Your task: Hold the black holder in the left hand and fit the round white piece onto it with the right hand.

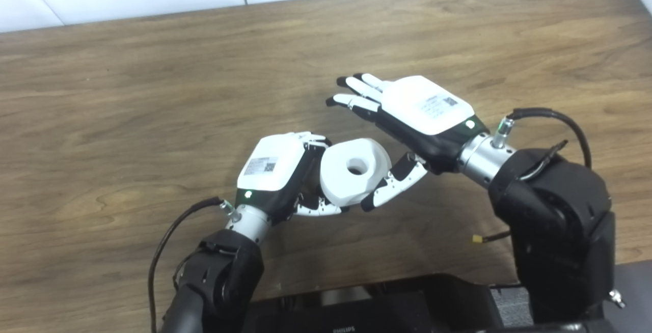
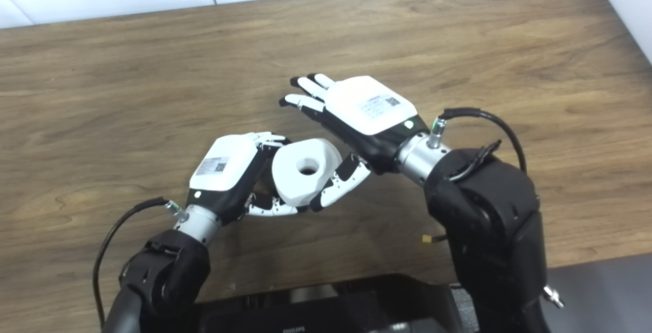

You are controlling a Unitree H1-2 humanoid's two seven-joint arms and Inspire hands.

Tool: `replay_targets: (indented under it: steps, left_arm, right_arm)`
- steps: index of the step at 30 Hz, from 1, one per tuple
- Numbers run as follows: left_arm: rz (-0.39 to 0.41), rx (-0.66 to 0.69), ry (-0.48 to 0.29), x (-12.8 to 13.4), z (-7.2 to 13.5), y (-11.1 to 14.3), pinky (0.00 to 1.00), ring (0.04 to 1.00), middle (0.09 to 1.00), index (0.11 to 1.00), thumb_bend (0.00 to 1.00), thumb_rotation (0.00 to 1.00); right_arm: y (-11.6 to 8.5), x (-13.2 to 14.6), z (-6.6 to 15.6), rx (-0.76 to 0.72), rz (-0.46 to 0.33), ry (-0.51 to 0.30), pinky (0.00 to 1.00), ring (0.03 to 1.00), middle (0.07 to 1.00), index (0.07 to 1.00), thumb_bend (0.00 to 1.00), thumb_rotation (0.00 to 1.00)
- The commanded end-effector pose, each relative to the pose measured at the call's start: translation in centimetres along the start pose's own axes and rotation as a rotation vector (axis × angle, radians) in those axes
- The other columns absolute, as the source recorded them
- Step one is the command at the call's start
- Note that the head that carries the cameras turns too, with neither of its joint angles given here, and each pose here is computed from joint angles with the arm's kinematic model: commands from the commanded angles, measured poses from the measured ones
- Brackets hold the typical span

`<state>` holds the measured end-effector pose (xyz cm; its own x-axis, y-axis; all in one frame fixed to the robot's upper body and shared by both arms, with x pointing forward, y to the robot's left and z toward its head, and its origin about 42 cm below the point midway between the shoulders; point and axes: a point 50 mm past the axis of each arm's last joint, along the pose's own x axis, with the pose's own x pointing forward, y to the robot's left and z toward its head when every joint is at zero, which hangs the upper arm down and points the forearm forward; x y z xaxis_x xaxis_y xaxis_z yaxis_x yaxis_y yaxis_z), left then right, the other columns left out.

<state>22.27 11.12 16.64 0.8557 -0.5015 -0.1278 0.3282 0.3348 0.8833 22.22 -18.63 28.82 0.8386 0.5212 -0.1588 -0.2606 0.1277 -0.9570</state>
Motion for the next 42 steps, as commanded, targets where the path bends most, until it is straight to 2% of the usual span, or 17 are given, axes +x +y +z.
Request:
replay_targets:
  steps: [1, 5, 10, 17, 27, 37, 38, 39, 42]
  left_arm:
    - [-0.057, -0.016, -0.012, 0.1, 0.5, -0.8, 0.85, 0.842, 0.794, 0.486, 0.52, 0.05]
    - [-0.057, -0.015, -0.013, 0.1, 0.4, -0.8, 0.85, 0.839, 0.793, 0.486, 0.52, 0.05]
    - [-0.058, -0.021, -0.011, 0.1, 0.2, -0.9, 0.85, 0.84, 0.793, 0.486, 0.52, 0.05]
    - [-0.061, -0.018, -0.008, -0.1, 0.0, -0.9, 0.86, 0.846, 0.796, 0.487, 0.52, 0.05]
    - [-0.074, -0.034, -0.003, -0.7, -0.4, -0.7, 0.86, 0.839, 0.789, 0.493, 0.52, 0.05]
    - [-0.181, 0.039, 0.022, -1.4, -1.0, -0.3, 0.85, 0.849, 0.813, 0.498, 0.52, 0.07]
    - [-0.184, 0.04, 0.022, -1.5, -1.1, -0.3, 0.85, 0.847, 0.813, 0.594, 0.64, 0.1]
    - [-0.187, 0.042, 0.022, -1.6, -1.1, -0.2, 0.85, 0.844, 0.811, 0.643, 0.71, 0.12]
    - [-0.204, 0.058, 0.023, -1.8, -1.0, 0.0, 0.85, 0.846, 0.814, 0.704, 0.77, 0.16]
  right_arm:
    - [-1.6, -0.7, 0.1, -0.023, -0.031, -0.033, 0.93, 1.0, 1.0, 0.952, 1.0, 0.48]
    - [-2.8, -1.4, -0.8, -0.025, 0.008, -0.051, 0.95, 1.0, 1.0, 0.977, 1.0, 0.51]
    - [-3.6, -1.8, -1.7, -0.034, 0.009, -0.051, 0.95, 1.0, 1.0, 0.989, 1.0, 0.5]
    - [-3.9, -2.3, -2.3, -0.037, -0.006, -0.027, 0.99, 1.0, 1.0, 0.991, 1.0, 0.51]
    - [-3.6, -2.6, -2.5, -0.015, -0.021, -0.015, 0.98, 1.0, 1.0, 0.993, 1.0, 0.52]
    - [-3.3, -2.5, -2.3, -0.022, -0.038, -0.006, 0.97, 1.0, 1.0, 0.99, 1.0, 0.54]
    - [-3.3, -2.5, -2.3, -0.018, -0.039, -0.005, 0.98, 1.0, 1.0, 0.99, 1.0, 0.54]
    - [-3.3, -2.5, -2.3, -0.014, -0.042, -0.004, 0.98, 1.0, 1.0, 0.989, 1.0, 0.54]
    - [-3.3, -2.6, -2.4, -0.007, -0.043, 0.001, 0.98, 1.0, 1.0, 0.991, 1.0, 0.54]
